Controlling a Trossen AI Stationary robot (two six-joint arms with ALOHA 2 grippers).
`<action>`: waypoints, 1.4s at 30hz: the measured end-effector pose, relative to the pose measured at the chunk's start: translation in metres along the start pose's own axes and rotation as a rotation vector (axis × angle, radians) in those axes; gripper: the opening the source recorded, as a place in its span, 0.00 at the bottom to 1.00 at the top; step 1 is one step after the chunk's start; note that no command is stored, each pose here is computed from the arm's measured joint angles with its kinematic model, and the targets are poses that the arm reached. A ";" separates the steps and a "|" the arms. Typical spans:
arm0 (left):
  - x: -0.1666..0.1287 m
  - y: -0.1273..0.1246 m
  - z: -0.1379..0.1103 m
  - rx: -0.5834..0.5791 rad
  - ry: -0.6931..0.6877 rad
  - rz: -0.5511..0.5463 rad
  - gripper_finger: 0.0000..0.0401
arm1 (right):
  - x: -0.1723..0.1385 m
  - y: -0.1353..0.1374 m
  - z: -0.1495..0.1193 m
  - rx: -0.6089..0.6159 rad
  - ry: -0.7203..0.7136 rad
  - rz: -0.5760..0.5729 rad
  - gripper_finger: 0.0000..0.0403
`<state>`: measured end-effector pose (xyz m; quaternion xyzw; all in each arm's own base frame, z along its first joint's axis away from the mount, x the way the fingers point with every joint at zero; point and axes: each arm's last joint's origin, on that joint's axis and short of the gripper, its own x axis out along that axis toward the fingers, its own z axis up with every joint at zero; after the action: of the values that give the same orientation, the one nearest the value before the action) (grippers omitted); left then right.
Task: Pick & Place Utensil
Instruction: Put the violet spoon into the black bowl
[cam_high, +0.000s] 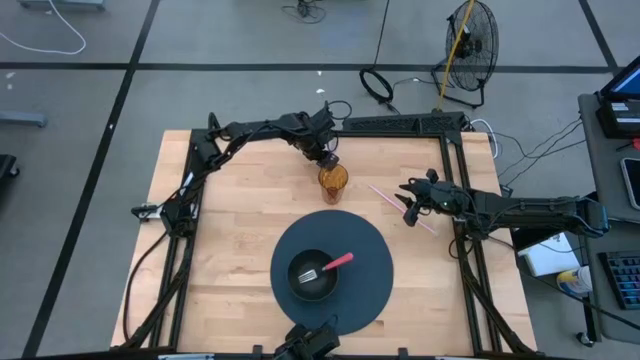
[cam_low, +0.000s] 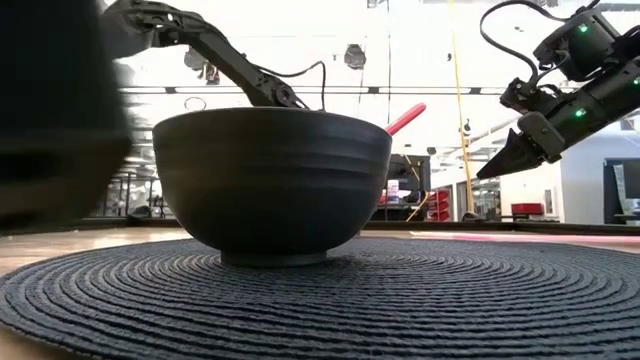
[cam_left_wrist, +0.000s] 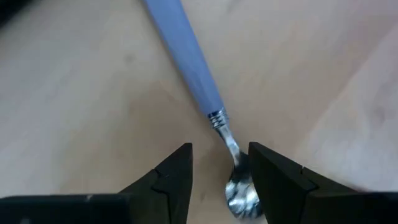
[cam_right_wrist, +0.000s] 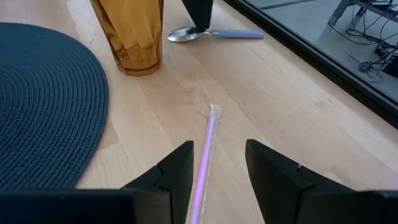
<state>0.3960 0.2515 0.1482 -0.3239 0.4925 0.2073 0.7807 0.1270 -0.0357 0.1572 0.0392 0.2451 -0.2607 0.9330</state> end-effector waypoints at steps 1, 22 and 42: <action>0.000 0.000 -0.002 0.005 0.019 -0.004 0.40 | 0.000 0.000 0.000 0.000 0.001 0.000 0.36; -0.007 -0.002 -0.037 0.192 0.360 0.142 0.40 | -0.001 0.002 0.008 0.057 -0.076 0.044 0.36; -0.007 -0.011 -0.051 0.332 0.482 0.287 0.39 | -0.003 0.012 0.007 0.010 -0.079 0.103 0.36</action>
<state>0.3671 0.2077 0.1424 -0.1592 0.7308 0.1496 0.6467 0.1334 -0.0255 0.1643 0.0463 0.2043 -0.2147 0.9539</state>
